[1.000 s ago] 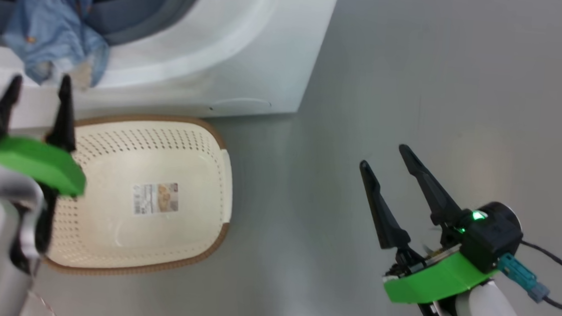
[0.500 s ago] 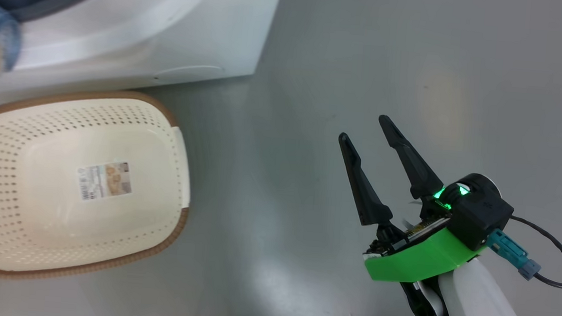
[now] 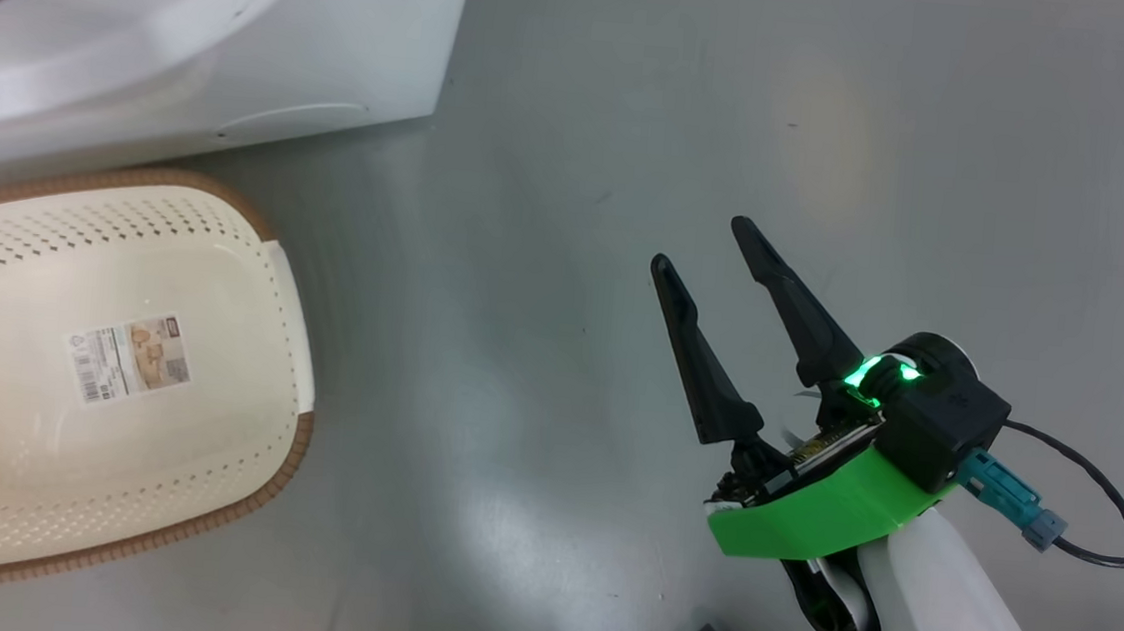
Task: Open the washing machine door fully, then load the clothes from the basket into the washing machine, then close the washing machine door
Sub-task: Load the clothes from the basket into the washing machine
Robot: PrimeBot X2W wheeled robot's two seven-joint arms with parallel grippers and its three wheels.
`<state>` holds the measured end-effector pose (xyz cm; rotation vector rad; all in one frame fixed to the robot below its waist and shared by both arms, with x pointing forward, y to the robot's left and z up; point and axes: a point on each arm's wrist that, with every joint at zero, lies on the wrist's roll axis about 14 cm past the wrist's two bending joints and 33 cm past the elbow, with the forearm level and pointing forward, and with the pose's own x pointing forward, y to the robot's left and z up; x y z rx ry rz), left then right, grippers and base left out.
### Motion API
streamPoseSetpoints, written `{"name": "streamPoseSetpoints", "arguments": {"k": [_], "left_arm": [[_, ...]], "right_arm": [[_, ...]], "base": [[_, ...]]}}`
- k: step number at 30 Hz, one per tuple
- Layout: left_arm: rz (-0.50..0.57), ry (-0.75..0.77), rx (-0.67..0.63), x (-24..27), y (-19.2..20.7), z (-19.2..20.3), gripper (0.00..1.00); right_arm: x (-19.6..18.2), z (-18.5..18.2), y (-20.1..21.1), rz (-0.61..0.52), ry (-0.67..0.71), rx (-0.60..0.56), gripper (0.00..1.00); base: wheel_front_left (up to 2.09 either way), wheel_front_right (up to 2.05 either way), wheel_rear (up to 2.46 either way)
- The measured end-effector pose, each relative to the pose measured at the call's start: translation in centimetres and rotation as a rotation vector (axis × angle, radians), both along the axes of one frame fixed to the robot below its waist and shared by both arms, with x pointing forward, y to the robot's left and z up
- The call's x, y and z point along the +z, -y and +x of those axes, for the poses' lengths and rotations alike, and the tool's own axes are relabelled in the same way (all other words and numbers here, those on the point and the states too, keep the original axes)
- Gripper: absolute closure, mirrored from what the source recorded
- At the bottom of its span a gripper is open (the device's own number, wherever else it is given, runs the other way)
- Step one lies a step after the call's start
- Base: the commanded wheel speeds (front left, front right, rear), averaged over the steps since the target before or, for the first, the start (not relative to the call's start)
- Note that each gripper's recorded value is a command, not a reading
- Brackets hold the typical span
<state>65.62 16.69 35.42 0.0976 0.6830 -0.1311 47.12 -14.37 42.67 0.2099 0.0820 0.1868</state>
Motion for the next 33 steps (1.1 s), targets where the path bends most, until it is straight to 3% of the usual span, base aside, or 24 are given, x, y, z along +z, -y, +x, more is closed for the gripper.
{"name": "streamPoseSetpoints", "arguments": {"k": [3,4,5,6,7,12,18,33], "left_arm": [[0.017,-0.022,0.015,-0.2,-0.2,0.3,0.02],[0.019,-0.035,0.016,-0.3,-0.2,0.2,0.26],[0.022,-0.045,0.016,-0.3,-0.2,0.1,0.58],[0.024,-0.054,0.02,-0.4,-0.2,0.1,0.82],[0.026,-0.06,0.024,-0.3,-0.3,0.1,1.0],[0.034,-0.072,0.018,-0.1,-0.4,0.2,1.0],[0.007,0.04,0.016,2.2,0.2,2.1,1.0],[0.028,0.457,0.034,9.3,0.3,8.6,1.0]], "right_arm": [[-0.2,-0.1,0.0,-0.001,-0.006,-0.002,0.0],[-0.2,-0.1,0.0,0.0,-0.006,-0.002,0.0],[-0.2,-0.1,0.0,0.0,-0.007,-0.002,0.0],[-0.2,-0.1,0.0,0.001,-0.007,-0.001,0.0],[-0.2,-0.1,0.0,0.002,-0.007,-0.001,0.0],[-0.4,0.0,-0.1,0.003,-0.009,0.002,0.0],[-0.8,0.2,-0.1,0.003,-0.017,0.001,0.0],[-1.4,0.2,0.8,-0.004,-0.035,-0.021,0.0]], "base": [[0.0,0.0,0.0],[0.0,0.0,0.0],[0.0,0.0,0.0],[0.0,0.0,0.0],[0.0,0.0,0.0],[0.0,0.0,0.0],[0.0,0.0,0.0],[0.0,0.0,0.0]]}}
